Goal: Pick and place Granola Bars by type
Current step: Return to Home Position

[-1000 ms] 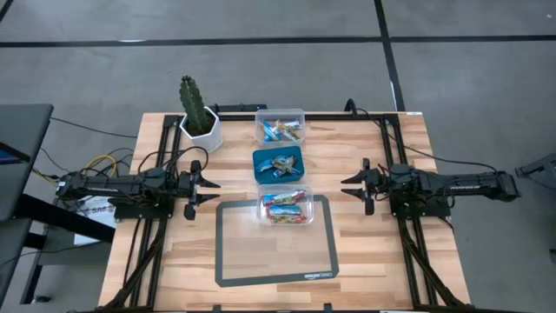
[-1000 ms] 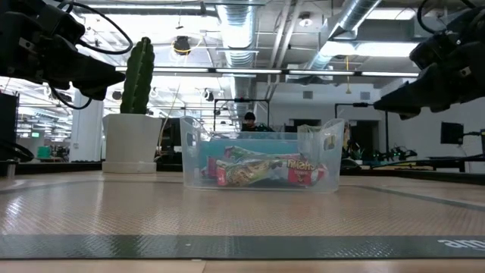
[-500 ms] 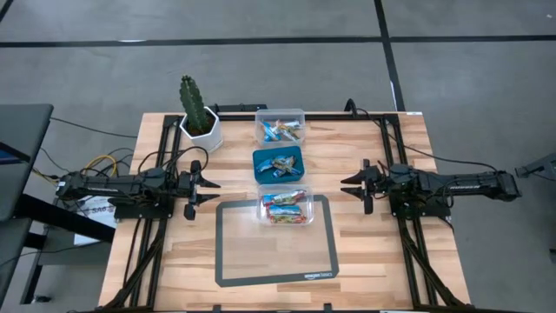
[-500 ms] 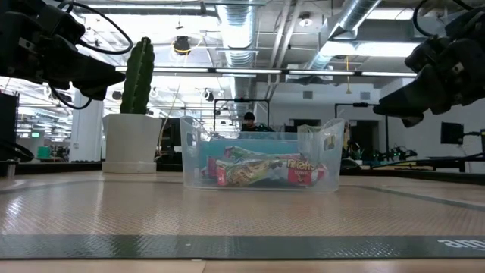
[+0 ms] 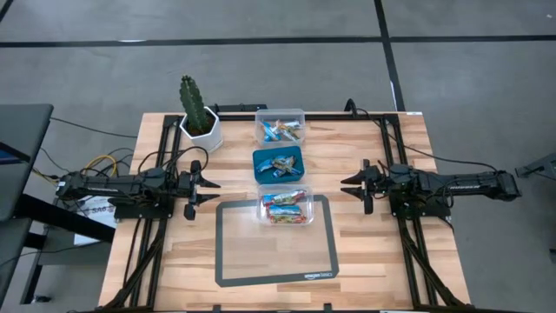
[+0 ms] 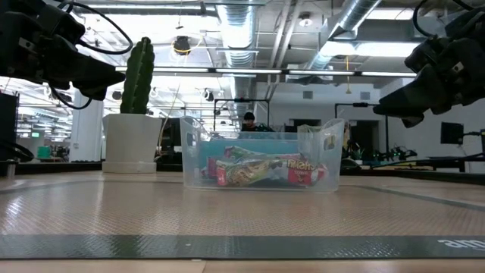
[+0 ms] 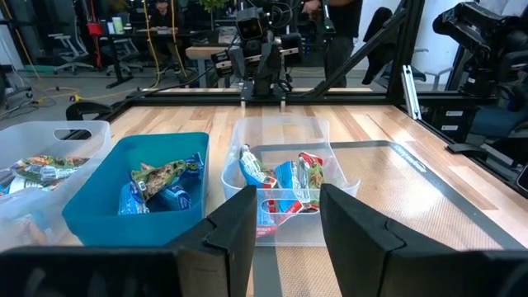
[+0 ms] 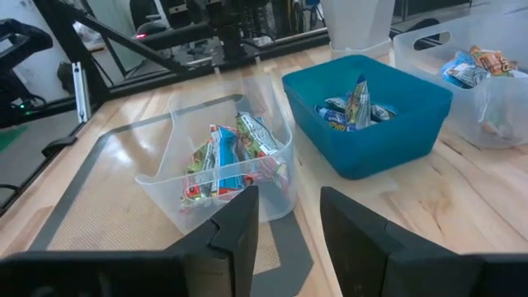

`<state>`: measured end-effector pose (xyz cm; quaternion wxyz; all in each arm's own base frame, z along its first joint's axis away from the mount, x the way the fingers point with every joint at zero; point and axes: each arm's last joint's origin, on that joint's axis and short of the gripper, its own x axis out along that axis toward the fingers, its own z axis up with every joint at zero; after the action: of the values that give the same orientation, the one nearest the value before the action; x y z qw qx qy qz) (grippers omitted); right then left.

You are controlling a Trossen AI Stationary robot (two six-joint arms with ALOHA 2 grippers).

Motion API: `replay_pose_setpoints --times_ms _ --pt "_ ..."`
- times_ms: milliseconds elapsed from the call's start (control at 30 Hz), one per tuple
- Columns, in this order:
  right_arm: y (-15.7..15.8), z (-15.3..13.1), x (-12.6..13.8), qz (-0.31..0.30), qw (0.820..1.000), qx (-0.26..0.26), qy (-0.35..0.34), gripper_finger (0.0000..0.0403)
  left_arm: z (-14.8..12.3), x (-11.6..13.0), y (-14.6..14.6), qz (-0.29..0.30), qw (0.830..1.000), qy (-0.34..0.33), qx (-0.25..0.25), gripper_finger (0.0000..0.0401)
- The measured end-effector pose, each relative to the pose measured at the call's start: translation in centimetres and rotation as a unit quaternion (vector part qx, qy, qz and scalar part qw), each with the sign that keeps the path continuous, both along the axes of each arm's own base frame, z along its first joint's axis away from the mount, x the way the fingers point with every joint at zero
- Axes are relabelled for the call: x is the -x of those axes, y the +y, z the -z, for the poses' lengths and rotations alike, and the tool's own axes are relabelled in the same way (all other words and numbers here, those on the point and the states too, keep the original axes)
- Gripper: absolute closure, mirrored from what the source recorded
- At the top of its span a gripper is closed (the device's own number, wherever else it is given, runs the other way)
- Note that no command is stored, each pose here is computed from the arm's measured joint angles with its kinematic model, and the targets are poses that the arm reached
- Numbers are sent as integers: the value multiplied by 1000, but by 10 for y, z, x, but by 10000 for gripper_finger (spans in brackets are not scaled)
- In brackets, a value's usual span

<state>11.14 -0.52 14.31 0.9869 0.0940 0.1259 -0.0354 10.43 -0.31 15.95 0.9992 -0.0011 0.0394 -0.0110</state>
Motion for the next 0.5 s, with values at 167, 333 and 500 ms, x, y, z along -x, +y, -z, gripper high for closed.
replay_pose_setpoints --times_ms 167,333,500 --pt "0 0 0 0 1000 0 0 278 0 0 0 0 1000 0 -2 273" --pt "0 0 0 0 1000 0 0 278 0 0 0 0 1000 0 -1 273" --pt "0 0 0 0 1000 0 0 278 0 0 0 0 1000 0 -2 273"
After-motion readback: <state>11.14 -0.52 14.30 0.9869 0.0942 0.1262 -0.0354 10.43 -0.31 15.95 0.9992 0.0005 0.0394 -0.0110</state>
